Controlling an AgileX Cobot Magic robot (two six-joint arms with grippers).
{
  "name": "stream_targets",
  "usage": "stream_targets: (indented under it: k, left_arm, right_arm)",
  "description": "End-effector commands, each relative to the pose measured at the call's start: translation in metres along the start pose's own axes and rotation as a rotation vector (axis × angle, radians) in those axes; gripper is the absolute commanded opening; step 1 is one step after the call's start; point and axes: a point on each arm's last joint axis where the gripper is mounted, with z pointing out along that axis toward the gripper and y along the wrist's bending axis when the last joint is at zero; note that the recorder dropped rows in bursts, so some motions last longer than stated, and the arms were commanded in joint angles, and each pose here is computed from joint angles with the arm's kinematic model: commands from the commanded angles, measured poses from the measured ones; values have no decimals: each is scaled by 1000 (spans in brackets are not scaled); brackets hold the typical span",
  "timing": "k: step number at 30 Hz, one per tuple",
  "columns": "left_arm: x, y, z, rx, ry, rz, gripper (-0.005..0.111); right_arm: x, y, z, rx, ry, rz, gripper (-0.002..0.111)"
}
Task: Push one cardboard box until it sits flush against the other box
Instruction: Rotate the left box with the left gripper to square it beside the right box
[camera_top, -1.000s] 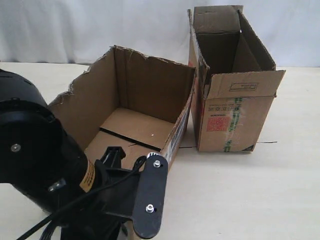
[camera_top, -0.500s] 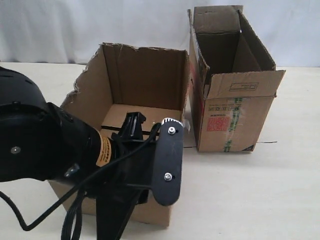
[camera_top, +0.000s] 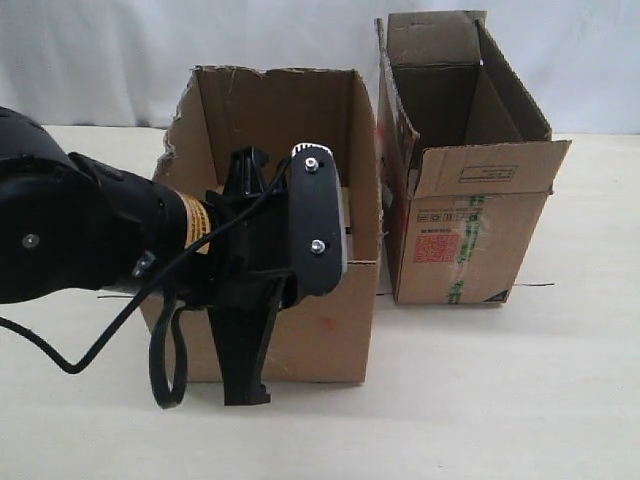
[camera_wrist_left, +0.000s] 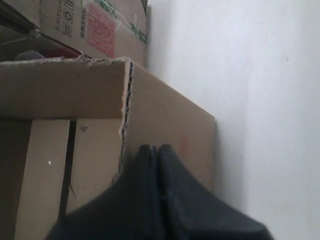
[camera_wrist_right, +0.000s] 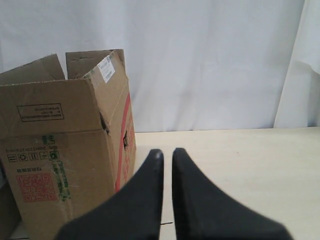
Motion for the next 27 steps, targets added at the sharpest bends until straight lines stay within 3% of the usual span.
stream_targets:
  k: [1,10,20,27]
  left_arm:
    - [1,2,13,-6,1,-5,0]
    - [15,-3,37,55,108,52,0]
    - [45,27,43,-21,146,11,0]
    - [53,39,48,-82,126,-3,0]
  right_arm:
    - [1,0,0,-1,3,5,5]
    - [1,0,0,-1,3,5,5]
    - [1,0,0,-1,3,5,5]
    - [1,0,0,-1,3,5,5]
